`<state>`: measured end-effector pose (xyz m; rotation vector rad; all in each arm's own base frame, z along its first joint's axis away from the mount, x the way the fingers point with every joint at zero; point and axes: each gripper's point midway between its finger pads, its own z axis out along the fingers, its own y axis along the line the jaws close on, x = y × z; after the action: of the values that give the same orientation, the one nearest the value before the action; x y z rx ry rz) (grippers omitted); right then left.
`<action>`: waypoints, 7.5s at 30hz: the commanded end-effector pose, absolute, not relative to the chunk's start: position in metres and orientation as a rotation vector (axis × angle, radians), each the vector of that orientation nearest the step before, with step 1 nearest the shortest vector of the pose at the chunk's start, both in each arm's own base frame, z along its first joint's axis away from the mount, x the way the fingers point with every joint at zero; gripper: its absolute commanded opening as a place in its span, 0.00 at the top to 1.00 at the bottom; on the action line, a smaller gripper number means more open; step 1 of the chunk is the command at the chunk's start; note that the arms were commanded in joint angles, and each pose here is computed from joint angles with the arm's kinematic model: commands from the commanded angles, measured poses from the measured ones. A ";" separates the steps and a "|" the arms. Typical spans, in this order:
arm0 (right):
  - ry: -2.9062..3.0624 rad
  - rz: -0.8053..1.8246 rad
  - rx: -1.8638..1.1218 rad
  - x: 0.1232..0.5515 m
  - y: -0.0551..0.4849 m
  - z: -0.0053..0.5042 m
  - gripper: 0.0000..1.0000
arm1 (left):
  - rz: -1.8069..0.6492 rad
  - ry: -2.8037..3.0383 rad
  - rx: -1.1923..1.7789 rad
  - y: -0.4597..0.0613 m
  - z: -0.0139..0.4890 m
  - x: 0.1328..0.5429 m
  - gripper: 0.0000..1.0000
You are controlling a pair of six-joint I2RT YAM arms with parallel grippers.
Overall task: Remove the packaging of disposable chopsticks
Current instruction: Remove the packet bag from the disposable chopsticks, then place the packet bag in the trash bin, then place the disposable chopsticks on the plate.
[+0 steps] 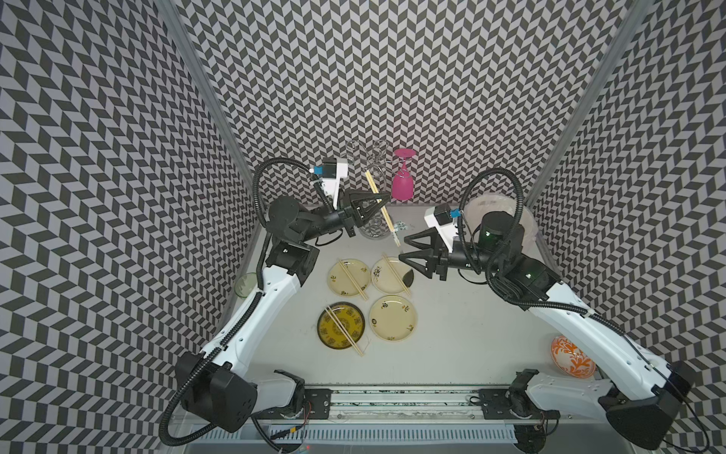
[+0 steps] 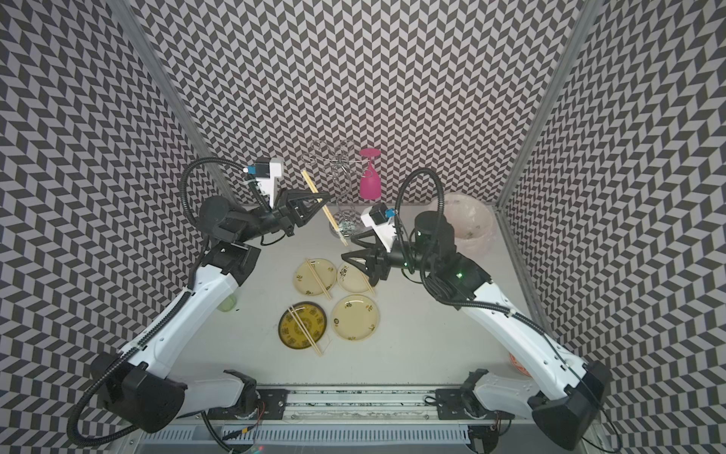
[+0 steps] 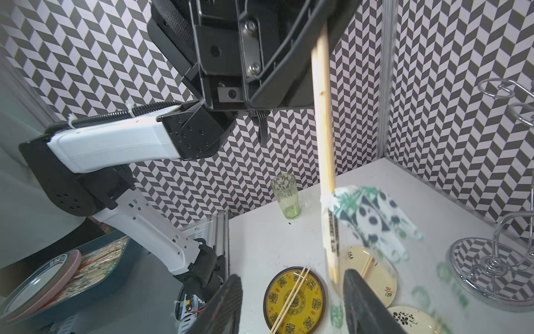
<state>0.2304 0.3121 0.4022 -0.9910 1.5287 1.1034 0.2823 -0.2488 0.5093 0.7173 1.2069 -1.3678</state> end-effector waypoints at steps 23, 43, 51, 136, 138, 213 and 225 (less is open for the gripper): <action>1.517 1.155 -1.029 0.226 0.318 0.397 0.67 | -1.510 1.055 0.706 -0.232 0.547 0.241 1.00; 1.839 0.886 -0.531 0.298 0.239 0.368 1.00 | -1.330 1.048 0.543 -0.171 0.565 0.252 1.00; 1.946 0.559 0.173 0.369 0.077 0.353 1.00 | -1.355 1.075 0.507 -0.173 0.548 0.256 1.00; 1.468 1.284 -0.988 0.185 0.367 0.443 0.68 | -1.526 1.206 0.653 -0.232 0.489 0.215 1.00; 1.461 1.282 -0.971 0.186 0.365 0.444 0.78 | -1.520 1.212 0.648 -0.232 0.488 0.216 1.00; 2.766 1.166 -0.719 0.212 0.333 0.043 1.00 | -0.883 1.580 0.154 -0.135 0.406 0.312 0.20; 2.797 1.124 -0.702 0.210 0.326 0.039 0.80 | -0.877 1.588 0.157 -0.136 0.404 0.314 0.20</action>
<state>0.2099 0.3293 0.0420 -0.6991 2.7973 1.1446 0.3138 -0.1368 0.4061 0.1566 1.5819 -0.8913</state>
